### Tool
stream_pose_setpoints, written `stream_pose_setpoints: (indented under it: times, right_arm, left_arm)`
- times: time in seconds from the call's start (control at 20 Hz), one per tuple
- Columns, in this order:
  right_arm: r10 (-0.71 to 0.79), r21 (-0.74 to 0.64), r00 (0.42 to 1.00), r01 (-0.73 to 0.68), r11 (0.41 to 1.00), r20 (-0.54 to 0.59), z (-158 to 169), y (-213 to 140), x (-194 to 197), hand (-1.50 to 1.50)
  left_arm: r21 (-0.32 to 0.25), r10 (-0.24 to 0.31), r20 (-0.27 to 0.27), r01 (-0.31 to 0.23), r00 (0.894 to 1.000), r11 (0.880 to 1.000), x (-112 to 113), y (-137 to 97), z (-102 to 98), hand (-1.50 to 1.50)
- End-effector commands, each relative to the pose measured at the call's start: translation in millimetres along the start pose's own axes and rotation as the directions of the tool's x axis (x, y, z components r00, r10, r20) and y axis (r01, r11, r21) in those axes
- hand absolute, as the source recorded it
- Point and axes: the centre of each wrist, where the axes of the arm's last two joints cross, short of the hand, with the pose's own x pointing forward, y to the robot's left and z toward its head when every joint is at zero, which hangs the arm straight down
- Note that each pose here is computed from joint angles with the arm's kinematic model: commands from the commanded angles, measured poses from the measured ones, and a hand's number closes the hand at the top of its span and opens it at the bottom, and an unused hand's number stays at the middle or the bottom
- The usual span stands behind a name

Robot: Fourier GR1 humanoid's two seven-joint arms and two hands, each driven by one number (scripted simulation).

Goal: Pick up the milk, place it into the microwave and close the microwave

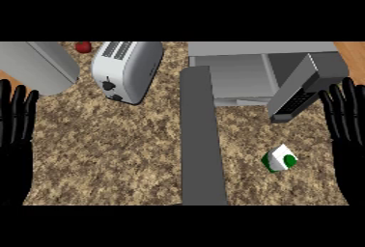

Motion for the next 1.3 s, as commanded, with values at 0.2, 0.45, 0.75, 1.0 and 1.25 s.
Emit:
stream_pose_setpoints:
  times: [0.2,0.45,0.75,1.0,1.25]
  right_arm:
    - [0.023,0.014,0.999,-0.024,1.0,0.048,46.5,-28.3,-2.6,-1.5]
    - [-0.081,0.06,0.99,0.088,0.994,-0.118,90.8,-25.7,-4.8,-1.5]
    - [-0.072,0.038,0.987,0.078,0.996,-0.142,123.2,-24.6,-14.5,-1.5]
    - [-0.03,0.048,0.98,0.04,0.998,-0.196,144.6,-46.2,-22.3,-1.5]
    - [-0.03,0.029,0.982,0.036,0.999,-0.184,173.3,-51.6,-43.5,-1.5]
  left_arm:
    - [-0.155,0.024,0.003,-0.023,1.0,0.988,-37.1,-8.5,-15.5,-1.5]
    - [-0.125,0.2,-0.184,-0.225,0.962,0.966,-39.3,-24.4,8.3,-1.5]
    - [-0.11,0.218,-0.196,-0.243,0.956,0.964,-40.0,-66.9,40.9,-1.5]
    - [-0.138,0.225,-0.196,-0.254,0.955,0.957,-26.6,-112.0,49.4,-1.5]
    - [-0.13,0.22,-0.194,-0.247,0.956,0.96,-24.4,-107.0,68.1,-1.5]
